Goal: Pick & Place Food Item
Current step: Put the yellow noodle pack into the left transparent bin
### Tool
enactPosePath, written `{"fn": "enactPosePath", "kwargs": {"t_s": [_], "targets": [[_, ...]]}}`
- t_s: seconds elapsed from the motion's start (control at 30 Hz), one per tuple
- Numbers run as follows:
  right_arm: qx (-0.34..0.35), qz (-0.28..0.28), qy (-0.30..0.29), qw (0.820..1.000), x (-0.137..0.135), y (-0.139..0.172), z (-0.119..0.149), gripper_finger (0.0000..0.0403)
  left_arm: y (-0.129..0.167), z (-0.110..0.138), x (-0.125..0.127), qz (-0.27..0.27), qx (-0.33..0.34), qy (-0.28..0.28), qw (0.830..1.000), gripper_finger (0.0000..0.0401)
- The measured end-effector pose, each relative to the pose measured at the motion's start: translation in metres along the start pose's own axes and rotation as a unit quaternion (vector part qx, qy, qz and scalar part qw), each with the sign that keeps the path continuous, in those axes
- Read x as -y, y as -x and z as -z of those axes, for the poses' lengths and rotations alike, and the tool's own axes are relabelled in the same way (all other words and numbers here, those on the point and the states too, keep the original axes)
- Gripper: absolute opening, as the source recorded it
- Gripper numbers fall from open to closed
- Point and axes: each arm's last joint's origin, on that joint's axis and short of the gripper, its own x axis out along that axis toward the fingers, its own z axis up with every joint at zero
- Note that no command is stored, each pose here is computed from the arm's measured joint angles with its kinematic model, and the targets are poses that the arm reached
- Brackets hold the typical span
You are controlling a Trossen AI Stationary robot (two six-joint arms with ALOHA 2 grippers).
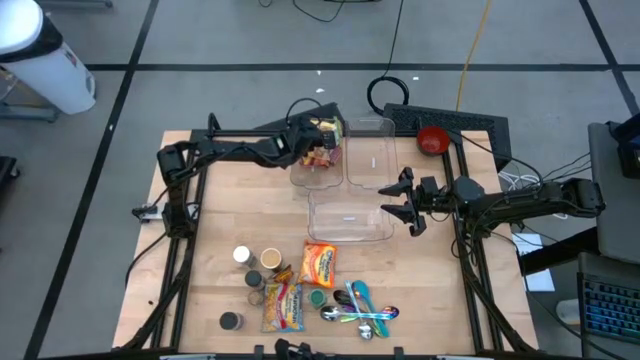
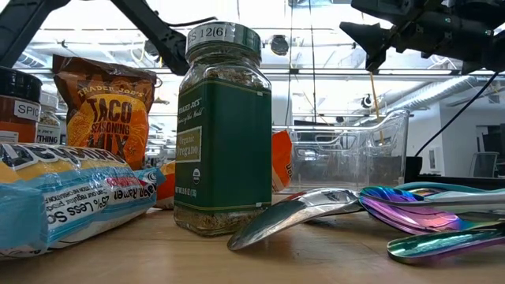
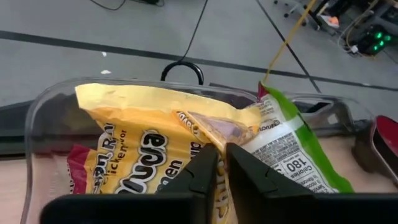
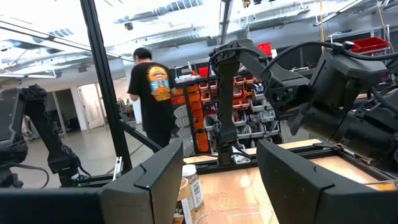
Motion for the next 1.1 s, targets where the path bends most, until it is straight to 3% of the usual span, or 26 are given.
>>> {"fn": "enactPosePath", "kwargs": {"t_s": [0.23, 0.4, 0.57, 0.8, 1.0, 1.1], "targets": [[0.001, 0.0, 0.0, 1.0, 0.0, 0.0, 0.0, 0.0196, -0.003, -0.004, -0.004, 0.013, -0.016, -0.012, 1.0, 0.0136], [0.001, 0.0, 0.0, 1.0, 0.0, 0.0, 0.0, 0.0196, 0.002, -0.01, -0.001, 0.025, -0.007, -0.059, 0.998, 0.02], [0.001, 0.0, 0.0, 1.0, 0.0, 0.0, 0.0, 0.0196, 0.017, -0.025, 0.005, 0.042, 0.014, -0.118, 0.992, 0.0234], [0.0, 0.0, 0.0, 1.0, 0.0, 0.0, 0.0, 0.0196, 0.021, -0.013, 0.009, 0.039, -0.019, -0.135, 0.99, 0.0231], [0.0, 0.0, 0.0, 1.0, 0.0, 0.0, 0.0, 0.0196, 0.02, -0.004, -0.006, -0.033, -0.062, -0.131, 0.989, 0.0187], [0.001, 0.0, 0.0, 1.0, 0.0, 0.0, 0.0, 0.0196, 0.018, -0.004, -0.012, -0.029, -0.091, -0.123, 0.988, 0.0161]]}}
